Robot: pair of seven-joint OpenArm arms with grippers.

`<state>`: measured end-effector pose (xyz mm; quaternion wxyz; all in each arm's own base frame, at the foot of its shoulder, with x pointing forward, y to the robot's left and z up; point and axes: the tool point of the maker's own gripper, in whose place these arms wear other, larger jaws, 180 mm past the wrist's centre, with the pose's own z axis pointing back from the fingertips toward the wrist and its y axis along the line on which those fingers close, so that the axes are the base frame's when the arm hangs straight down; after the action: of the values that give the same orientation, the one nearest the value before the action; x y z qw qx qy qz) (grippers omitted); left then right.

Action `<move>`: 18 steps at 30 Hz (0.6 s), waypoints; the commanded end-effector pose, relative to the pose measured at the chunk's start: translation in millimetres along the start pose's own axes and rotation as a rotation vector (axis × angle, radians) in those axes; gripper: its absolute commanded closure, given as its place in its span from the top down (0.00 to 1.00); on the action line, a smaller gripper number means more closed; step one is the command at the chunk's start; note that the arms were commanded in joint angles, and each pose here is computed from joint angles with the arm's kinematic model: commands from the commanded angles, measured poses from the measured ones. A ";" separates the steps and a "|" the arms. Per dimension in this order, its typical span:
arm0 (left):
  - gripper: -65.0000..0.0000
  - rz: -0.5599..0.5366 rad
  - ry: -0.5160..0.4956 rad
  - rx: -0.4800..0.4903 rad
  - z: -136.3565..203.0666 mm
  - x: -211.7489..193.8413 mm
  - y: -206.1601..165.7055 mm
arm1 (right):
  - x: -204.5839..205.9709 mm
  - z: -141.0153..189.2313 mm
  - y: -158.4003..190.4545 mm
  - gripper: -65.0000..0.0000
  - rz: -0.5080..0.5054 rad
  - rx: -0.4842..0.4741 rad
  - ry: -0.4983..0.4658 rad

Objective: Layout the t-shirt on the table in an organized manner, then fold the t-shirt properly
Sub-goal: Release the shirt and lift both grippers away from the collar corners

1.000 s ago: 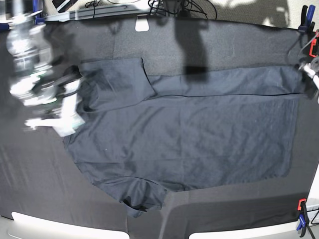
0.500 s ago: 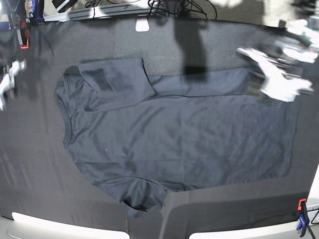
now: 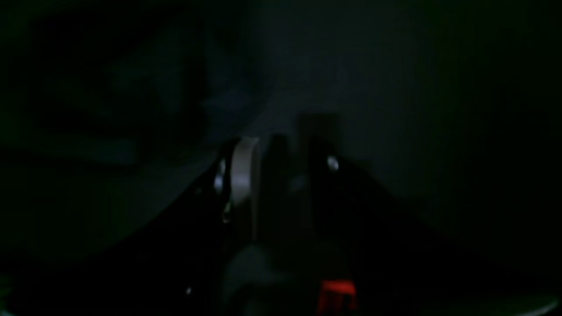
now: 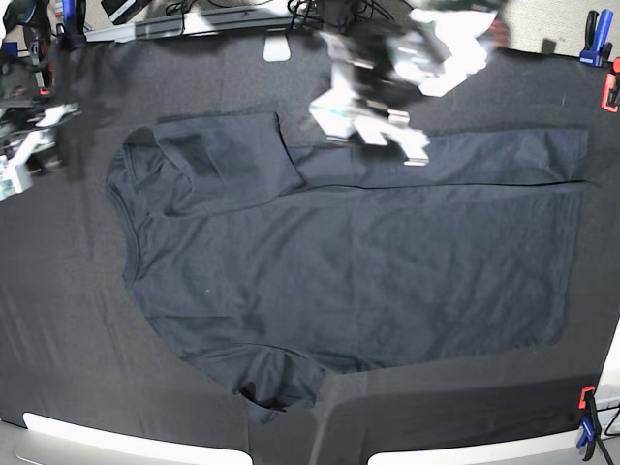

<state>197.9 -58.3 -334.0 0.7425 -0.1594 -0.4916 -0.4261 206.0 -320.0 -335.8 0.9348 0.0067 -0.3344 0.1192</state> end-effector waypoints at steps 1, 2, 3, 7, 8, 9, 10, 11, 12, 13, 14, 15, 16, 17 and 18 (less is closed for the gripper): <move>0.24 -0.010 -0.040 0.049 1.6 12.7 11.5 | 8.1 2.5 10.0 0.29 -0.014 0.053 -0.020; 0.24 -0.006 -0.039 0.078 1.6 12.7 16.5 | 3.8 1.2 24.6 0.29 -0.054 0.120 -0.002; 0.25 -0.003 -0.032 0.106 2.1 11.4 22.1 | 0.1 1.0 38.3 0.29 -0.091 0.181 0.012; 0.25 -0.013 -0.001 0.162 7.9 0.2 41.3 | -11.7 -0.5 66.5 0.29 -0.166 0.284 0.047; 0.25 -0.020 0.010 0.173 10.3 -4.1 46.8 | -12.1 -1.7 69.2 0.29 -0.177 0.287 0.040; 0.25 -0.026 0.023 0.184 13.2 -8.9 52.0 | -10.9 -3.2 71.2 0.29 -0.187 0.286 0.026; 0.25 -0.034 0.038 0.196 16.3 -14.2 57.4 | -7.6 -4.5 73.3 0.29 -0.198 0.289 0.005; 0.25 -0.041 0.054 0.205 19.6 -19.7 62.3 | -4.9 -5.5 75.1 0.29 -0.209 0.292 -0.014; 0.25 -0.049 0.071 0.214 22.8 -25.1 67.1 | -2.7 -6.2 76.4 0.30 -0.217 0.294 -0.031; 0.25 -0.054 0.090 0.222 26.4 -31.2 70.5 | -1.7 -7.0 77.2 0.31 -0.222 0.293 -0.038; 0.25 -0.061 0.105 0.229 30.2 -36.7 74.2 | -3.7 -8.5 75.8 0.32 -0.216 0.279 -0.028; 0.25 -0.065 0.122 0.233 34.1 -42.6 76.3 | -8.1 -10.9 71.6 0.33 -0.200 0.248 -0.004; 0.25 -0.070 0.138 0.235 37.8 -48.2 77.9 | -13.5 -13.6 65.5 0.33 -0.179 0.207 0.025; 0.25 -0.074 0.153 0.236 41.5 -53.7 78.8 | -17.0 -15.7 59.9 0.33 -0.163 0.172 0.043; 0.25 -0.080 0.168 0.236 45.0 -58.7 79.7 | -18.2 -16.8 57.7 0.33 -0.158 0.156 0.047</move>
<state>220.3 49.1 -361.7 0.7886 -0.0126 -0.4589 -0.4092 180.7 -266.9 -375.6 0.9544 0.0991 -0.2738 0.0660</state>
